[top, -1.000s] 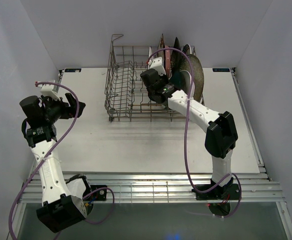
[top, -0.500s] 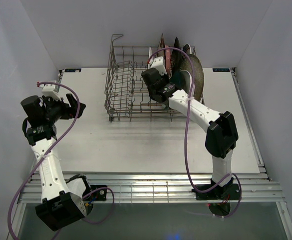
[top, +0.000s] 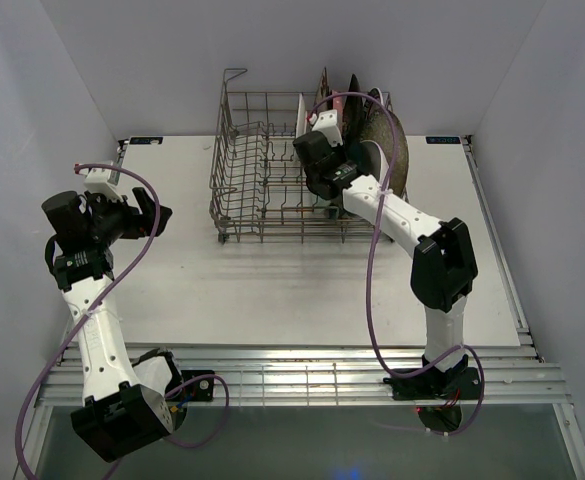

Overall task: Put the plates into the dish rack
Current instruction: Insert the plate into the dish rack, then reset both arms

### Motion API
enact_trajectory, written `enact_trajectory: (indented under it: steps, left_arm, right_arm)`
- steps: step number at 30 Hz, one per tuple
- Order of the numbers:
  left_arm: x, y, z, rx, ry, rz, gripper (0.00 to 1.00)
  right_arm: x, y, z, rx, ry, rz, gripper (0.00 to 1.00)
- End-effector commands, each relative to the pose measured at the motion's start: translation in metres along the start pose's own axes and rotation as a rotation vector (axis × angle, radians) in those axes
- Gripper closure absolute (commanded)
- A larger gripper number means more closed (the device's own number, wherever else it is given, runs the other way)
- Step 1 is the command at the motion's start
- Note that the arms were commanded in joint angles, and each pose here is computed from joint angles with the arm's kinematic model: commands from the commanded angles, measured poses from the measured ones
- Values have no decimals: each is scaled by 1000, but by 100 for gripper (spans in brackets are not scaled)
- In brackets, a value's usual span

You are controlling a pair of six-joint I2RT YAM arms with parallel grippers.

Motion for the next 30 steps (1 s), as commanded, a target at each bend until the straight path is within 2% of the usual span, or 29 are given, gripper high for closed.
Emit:
enact_trajectory:
  steps: [1, 2, 5, 8, 16, 17, 22, 25, 26, 27, 28, 30]
  left_arm:
    - [-1, 2, -5, 22, -25, -13, 2]
    - [-2, 3, -4, 22, -25, -14, 2]
    - [-2, 3, -4, 22, -23, -14, 2]
    - [-2, 3, -5, 24, -25, -14, 2]
    - [-3, 3, -4, 20, -29, -18, 2]
    - [-2, 2, -3, 18, -28, -14, 2]
    - [-3, 2, 0, -10, -40, -29, 2]
    - [-3, 1, 5, -32, -55, -47, 2]
    - [-2, 0, 6, -37, -58, -49, 2]
    - [-3, -1, 7, -41, -64, -57, 2]
    - [0, -2, 10, -48, -61, -55, 2]
    - [-1, -4, 13, -59, -75, -73, 2]
  right_arm:
    - [-12, 6, -1, 0, -61, -43, 62]
    - [-14, 9, -3, -1, -65, -48, 58]
    - [-18, 13, -9, 3, -75, -56, 56]
    - [-22, 18, -15, 3, -85, -68, 48]
    - [-29, 39, -28, -36, -113, -106, 41]
    - [-30, 43, -28, -76, -122, -119, 36]
    - [-37, 65, -40, -175, -172, -192, 25]
    - [-35, 78, -49, -219, -199, -235, 12]
    - [-33, 80, -51, -223, -202, -245, 3]
    - [-26, 80, -52, -221, -204, -251, 1]
    - [-28, 89, -63, -221, -230, -281, 8]
    - [-17, 93, -65, -238, -234, -310, 10]
Point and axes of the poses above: each gripper's point midway between its finger pads, its own y axis back along the fingers, its own z axis along the line the jaws close on, x = y × z, the point moved 5 cm from there along y, back along the fingers, and after that the axes turned 6 degrees about y, right-handed, at the moved point
